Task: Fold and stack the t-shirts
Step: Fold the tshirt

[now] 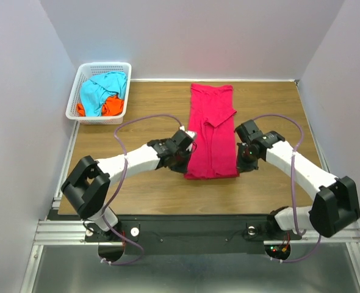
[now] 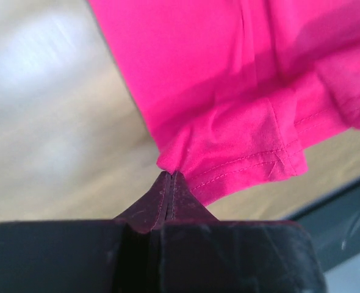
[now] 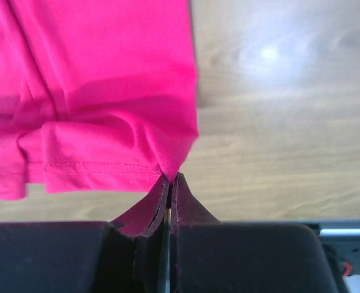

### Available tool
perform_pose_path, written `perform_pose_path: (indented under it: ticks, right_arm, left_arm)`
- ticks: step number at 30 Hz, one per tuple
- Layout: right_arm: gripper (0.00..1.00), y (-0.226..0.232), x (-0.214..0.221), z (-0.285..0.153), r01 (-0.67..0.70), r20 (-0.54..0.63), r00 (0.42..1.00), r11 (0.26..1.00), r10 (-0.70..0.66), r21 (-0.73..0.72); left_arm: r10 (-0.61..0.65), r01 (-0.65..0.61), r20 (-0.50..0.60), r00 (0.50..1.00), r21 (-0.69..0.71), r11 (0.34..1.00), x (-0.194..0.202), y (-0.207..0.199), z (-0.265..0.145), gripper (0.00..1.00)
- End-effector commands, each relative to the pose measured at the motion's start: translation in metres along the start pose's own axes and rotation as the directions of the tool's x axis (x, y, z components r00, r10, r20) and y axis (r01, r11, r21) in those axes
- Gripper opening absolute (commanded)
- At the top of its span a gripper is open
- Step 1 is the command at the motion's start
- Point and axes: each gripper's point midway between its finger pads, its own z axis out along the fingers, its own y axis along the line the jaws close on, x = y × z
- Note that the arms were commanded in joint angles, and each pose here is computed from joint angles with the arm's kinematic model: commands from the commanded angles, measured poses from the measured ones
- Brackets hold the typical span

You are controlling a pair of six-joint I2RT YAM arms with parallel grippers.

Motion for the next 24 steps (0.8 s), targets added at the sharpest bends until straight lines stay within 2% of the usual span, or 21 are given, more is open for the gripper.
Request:
perform_pose_path:
  ticks: [1,5,12,19,24]
  right_arm:
    - [0.01,0.005,-0.046,-0.006,0.062,0.127,0.989,0.996,-0.069,0.058]
    - [0.01,0.018,-0.081,-0.001,0.085,0.186,0.978,0.995,-0.095,0.061]
    - [0.01,0.024,-0.148,0.006,0.079,0.318,0.942,0.991,-0.11,0.111]
    - [0.01,0.022,-0.183,0.018,0.054,0.357,0.929,0.99,-0.096,0.128]
    - [0.01,0.02,-0.195,0.024,0.039,0.372,0.924,0.991,-0.084,0.128]
  left_arm:
    - [0.054,-0.05,0.104,0.993,-0.04,0.998,-0.056,0.014,-0.008,0.0]
    - [0.056,-0.039,0.171,0.984,-0.1,0.994,-0.099,0.039,-0.001,0.0]
    - [0.097,-0.056,0.302,0.948,-0.139,0.989,-0.169,0.054,0.009,0.0]
    - [0.147,-0.082,0.379,0.914,-0.182,0.98,-0.212,0.067,0.02,0.0]
    - [0.174,-0.105,0.402,0.899,-0.189,0.976,-0.225,0.069,0.026,0.0]
